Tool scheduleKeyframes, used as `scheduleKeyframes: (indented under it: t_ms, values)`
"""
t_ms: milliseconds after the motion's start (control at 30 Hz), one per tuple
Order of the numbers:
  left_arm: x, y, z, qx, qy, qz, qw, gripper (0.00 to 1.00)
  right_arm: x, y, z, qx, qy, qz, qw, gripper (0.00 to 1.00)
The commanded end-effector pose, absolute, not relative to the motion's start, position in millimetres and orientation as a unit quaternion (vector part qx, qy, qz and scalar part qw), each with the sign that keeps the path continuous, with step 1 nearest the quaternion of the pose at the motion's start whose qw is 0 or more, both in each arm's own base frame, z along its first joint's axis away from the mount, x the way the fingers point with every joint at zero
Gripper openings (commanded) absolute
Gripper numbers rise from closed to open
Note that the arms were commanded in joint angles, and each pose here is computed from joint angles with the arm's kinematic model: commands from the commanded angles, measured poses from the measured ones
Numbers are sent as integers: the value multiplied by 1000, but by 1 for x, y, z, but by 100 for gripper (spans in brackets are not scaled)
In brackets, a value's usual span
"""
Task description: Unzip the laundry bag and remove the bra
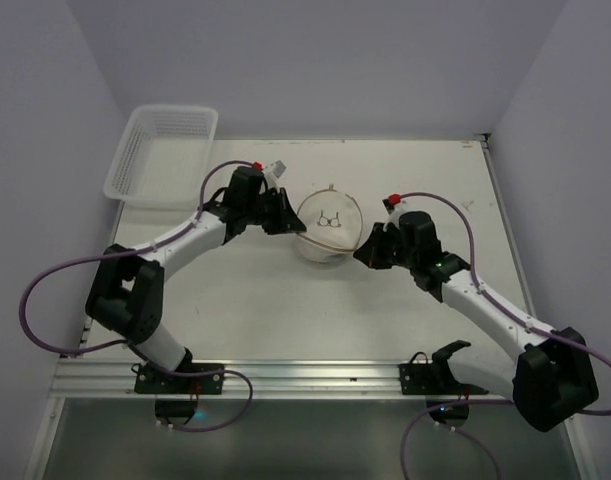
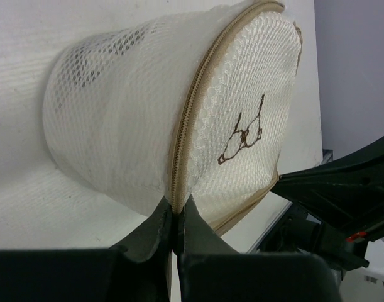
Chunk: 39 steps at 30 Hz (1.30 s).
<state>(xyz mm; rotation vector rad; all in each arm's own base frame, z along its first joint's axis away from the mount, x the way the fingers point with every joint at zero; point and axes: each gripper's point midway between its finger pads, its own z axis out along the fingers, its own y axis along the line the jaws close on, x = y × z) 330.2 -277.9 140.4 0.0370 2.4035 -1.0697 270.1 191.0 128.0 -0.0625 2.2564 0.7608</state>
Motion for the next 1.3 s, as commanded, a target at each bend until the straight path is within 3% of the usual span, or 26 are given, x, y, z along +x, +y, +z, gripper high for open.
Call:
scheduleKeyframes:
  t_ms: [0, 67, 133, 167, 333, 367, 467, 567, 667, 833, 967, 1000, 1033, 1133, 1267]
  values:
    - [367, -249, 149, 47, 892, -346, 286, 0, 276, 181, 125, -40, 894, 263, 360, 0]
    - [382, -250, 147, 60, 895, -337, 286, 3, 274, 205, 137, -51, 880, 318, 349, 0]
    - [404, -255, 165, 62, 886, -341, 307, 13, 275, 225, 142, -53, 874, 346, 336, 0]
    - [413, -258, 158, 57, 889, -341, 301, 24, 272, 244, 154, -72, 866, 363, 336, 0]
    - [434, -277, 184, 38, 867, -389, 310, 53, 274, 301, 170, -69, 851, 421, 305, 0]
    - [432, -277, 189, 37, 862, -395, 316, 68, 275, 308, 175, -62, 850, 427, 302, 0]
    - [422, -258, 196, 8, 856, -392, 336, 90, 286, 318, 180, -37, 852, 424, 305, 0]
    - [400, -236, 187, -26, 865, -375, 333, 97, 295, 323, 190, -34, 843, 427, 326, 0]
    - [373, -234, 176, -35, 867, -386, 311, 97, 296, 325, 188, -40, 844, 423, 327, 0]
    - [340, -258, 168, -30, 863, -412, 291, 88, 291, 331, 181, -51, 846, 425, 317, 0]
    - [330, -279, 156, -17, 862, -424, 275, 65, 284, 332, 177, -61, 850, 420, 312, 0]
    - [329, -281, 153, -16, 864, -422, 274, 56, 283, 330, 178, -63, 850, 418, 313, 0]
    - [329, -280, 151, -17, 865, -419, 274, 33, 279, 325, 172, -62, 859, 408, 304, 0]
    - [336, -274, 156, -15, 865, -404, 298, 0, 270, 308, 164, -64, 870, 382, 306, 0]
    - [337, -263, 153, -11, 874, -387, 295, 0, 264, 268, 148, -68, 887, 320, 327, 0]
